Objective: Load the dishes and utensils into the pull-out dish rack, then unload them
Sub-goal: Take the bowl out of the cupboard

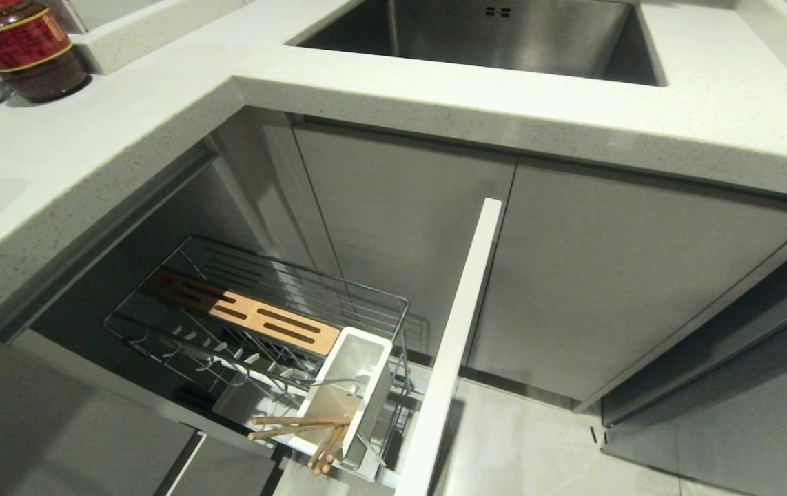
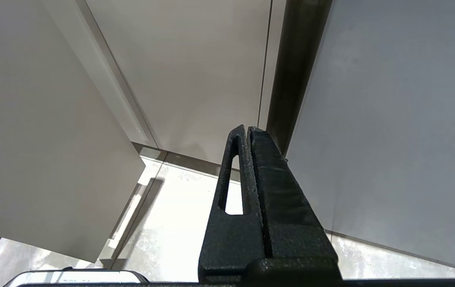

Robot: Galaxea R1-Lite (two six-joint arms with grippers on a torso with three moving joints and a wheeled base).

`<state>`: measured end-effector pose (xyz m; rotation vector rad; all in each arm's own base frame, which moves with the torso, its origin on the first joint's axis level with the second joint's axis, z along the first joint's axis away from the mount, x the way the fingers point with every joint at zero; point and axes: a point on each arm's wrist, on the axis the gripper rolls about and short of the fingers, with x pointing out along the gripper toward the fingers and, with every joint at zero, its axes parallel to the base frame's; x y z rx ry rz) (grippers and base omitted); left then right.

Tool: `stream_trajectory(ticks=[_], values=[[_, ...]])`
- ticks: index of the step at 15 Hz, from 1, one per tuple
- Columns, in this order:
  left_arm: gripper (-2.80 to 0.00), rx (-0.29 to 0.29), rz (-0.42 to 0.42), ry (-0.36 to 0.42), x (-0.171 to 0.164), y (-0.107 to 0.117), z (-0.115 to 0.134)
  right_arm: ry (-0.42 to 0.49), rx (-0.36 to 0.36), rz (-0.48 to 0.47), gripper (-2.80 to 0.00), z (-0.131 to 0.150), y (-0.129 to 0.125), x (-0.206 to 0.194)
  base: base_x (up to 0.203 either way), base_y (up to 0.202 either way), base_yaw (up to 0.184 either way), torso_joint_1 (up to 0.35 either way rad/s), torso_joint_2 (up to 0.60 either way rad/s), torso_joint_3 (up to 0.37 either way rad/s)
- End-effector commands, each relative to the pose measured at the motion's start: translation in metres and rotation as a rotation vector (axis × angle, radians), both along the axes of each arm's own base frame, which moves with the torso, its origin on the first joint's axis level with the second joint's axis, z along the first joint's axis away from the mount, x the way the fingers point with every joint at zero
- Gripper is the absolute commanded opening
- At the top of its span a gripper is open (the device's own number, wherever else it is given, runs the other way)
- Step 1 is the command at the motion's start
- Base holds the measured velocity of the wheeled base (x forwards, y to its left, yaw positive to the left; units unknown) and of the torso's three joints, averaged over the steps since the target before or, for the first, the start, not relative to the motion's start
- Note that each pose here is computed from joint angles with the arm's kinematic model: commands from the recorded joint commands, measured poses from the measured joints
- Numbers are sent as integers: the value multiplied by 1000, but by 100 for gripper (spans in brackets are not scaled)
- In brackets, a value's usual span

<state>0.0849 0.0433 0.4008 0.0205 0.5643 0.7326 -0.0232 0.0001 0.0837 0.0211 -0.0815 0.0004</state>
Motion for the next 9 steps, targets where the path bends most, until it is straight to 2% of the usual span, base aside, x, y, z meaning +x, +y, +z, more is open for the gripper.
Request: stream_trajectory(ticks=[1, 2, 3, 4, 5, 6, 7, 9], values=[[0, 42, -4, -178, -18, -8, 15, 25, 0, 0, -280, -7, 0, 2, 0, 0, 0, 0, 0, 0], [0, 54, -34, -332, -24, -13, 26, 25, 0, 0, -280, -7, 0, 2, 0, 0, 0, 0, 0, 0], [0, 58, -91, -520, -30, -18, 39, 25, 0, 0, -280, -7, 0, 2, 0, 0, 0, 0, 0, 0], [0, 55, -155, -706, -36, -23, 52, 25, 0, 0, -280, -7, 0, 2, 0, 0, 0, 0, 0, 0], [0, 28, -223, -888, -41, -27, 61, 25, 0, 0, -280, -7, 0, 2, 0, 0, 0, 0, 0, 0], [-91, -21, -295, -1029, -42, -30, 62, 25, 0, 0, -280, -7, 0, 2, 0, 0, 0, 0, 0, 0], [-280, -69, -352, -1101, -41, -33, 59, 25, 0, 0, -280, -7, 0, 2, 0, 0, 0, 0, 0, 0], [-280, -196, -464, -1095, -32, -39, 38, 25, 0, 0, -280, -7, 0, 2, 0, 0, 0, 0, 0, 0]])
